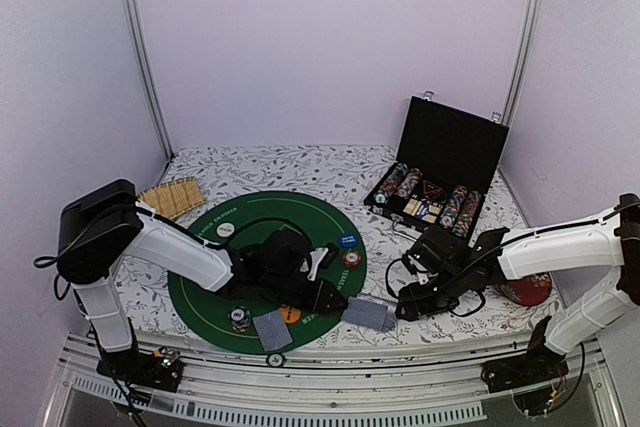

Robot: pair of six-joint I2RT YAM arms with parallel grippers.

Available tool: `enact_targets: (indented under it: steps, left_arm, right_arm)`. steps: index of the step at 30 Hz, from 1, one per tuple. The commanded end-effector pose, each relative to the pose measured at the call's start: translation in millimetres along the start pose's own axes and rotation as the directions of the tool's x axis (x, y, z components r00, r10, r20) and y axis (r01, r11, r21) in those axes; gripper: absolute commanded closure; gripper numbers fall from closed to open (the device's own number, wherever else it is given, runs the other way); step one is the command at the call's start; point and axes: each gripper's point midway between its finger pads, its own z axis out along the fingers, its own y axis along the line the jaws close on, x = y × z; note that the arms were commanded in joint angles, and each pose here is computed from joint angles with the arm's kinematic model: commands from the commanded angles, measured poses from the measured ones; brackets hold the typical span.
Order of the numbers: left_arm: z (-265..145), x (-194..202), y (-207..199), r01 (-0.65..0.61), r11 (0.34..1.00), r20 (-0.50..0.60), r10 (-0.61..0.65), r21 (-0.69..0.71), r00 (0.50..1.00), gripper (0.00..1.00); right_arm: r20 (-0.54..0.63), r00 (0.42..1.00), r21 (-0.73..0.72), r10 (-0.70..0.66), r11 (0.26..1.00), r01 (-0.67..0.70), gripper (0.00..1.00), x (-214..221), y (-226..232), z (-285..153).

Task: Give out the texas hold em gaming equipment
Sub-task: Pick up the poker card from the face-down deck piles.

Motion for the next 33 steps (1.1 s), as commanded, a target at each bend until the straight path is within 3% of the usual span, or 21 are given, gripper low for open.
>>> enact_targets:
  steps: [1, 9, 18, 23, 29, 33]
  left_arm:
    - [2, -5, 3, 0.006, 1.000, 0.013, -0.006, 0.012, 1.000, 0.68]
    - [7, 1, 5, 0.024, 0.999, -0.004, -0.024, 0.026, 1.000, 0.61]
    - [10, 4, 2, 0.029, 0.998, -0.018, -0.028, 0.052, 0.999, 0.62]
    - [5, 2, -1, 0.027, 0.998, -0.008, -0.027, 0.052, 1.000, 0.72]
    - [-7, -1, 3, 0.023, 1.000, 0.012, -0.023, 0.021, 1.000, 1.00]
    - [-21, -9, 1, 0.014, 1.000, 0.046, -0.015, 0.009, 0.999, 1.00]
  right_arm:
    - [-0.001, 1.000, 0.005, 0.002, 1.000, -0.002, 0.36, 2, 0, 2]
    - [-0.025, 0.999, 0.012, -0.036, 0.999, 0.036, 0.36, -1, 13, 16]
    - [-0.014, 0.999, -0.030, -0.050, 0.998, 0.050, 0.36, -9, 33, 21]
    - [-0.014, 0.999, -0.035, -0.052, 0.998, 0.051, 0.36, -9, 35, 23]
    - [-0.014, 0.999, 0.012, -0.049, 0.999, 0.049, 0.36, -6, 23, 22]
    - [0.003, 0.999, 0.034, -0.050, 0.998, 0.050, 0.35, -8, 19, 15]
